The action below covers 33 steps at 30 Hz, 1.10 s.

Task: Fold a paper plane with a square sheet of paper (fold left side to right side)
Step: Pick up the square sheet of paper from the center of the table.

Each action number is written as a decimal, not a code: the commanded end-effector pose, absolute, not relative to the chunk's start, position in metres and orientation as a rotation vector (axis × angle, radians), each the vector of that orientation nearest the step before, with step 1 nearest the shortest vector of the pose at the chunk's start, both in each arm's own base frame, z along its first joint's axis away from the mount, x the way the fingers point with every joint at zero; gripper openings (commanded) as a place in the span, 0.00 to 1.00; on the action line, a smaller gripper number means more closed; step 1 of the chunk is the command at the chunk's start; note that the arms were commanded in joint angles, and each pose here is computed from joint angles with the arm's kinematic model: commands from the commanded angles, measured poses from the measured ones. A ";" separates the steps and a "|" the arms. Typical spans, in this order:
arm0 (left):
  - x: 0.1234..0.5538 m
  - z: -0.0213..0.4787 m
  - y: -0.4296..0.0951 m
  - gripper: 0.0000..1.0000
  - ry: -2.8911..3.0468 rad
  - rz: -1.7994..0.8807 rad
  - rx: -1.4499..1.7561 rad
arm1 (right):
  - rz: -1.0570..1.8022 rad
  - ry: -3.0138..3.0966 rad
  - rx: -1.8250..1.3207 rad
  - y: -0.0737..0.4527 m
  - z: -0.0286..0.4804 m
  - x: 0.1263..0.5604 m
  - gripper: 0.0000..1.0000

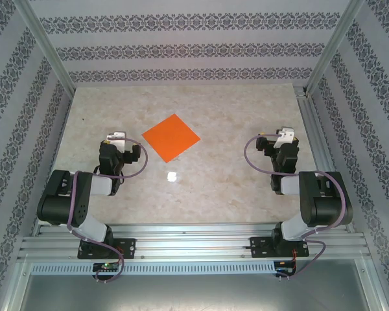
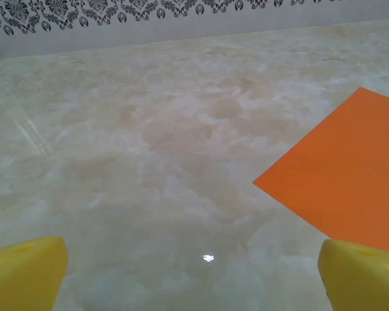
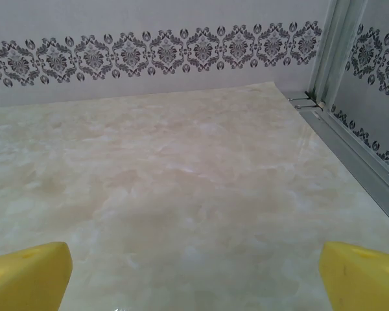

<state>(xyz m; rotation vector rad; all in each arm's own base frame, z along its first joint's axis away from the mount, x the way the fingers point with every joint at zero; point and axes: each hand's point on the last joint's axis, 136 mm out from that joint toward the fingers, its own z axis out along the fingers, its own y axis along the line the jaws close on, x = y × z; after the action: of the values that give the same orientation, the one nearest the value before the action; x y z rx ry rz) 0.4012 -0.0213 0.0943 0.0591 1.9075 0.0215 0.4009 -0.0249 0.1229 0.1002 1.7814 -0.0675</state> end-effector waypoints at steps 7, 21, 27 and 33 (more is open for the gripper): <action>0.406 0.102 -0.020 1.00 1.889 0.018 0.064 | -0.027 1.751 0.083 -0.021 0.130 0.402 0.98; 0.403 0.160 -0.015 1.00 1.930 0.029 0.024 | -0.076 1.769 0.164 -0.029 0.166 0.384 0.98; 0.384 0.184 -0.019 1.00 2.137 -0.140 -0.223 | 0.091 1.929 0.122 0.024 0.200 0.378 0.98; 0.378 0.151 -0.044 1.00 2.388 -0.343 -0.333 | 0.248 2.183 -0.062 0.126 0.177 0.385 0.98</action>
<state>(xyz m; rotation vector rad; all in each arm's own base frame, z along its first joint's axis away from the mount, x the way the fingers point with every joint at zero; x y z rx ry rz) 0.4088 -0.0366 0.2156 -0.1799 2.0779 -0.2370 0.3999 0.0904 0.2417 -0.0069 1.8843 0.2219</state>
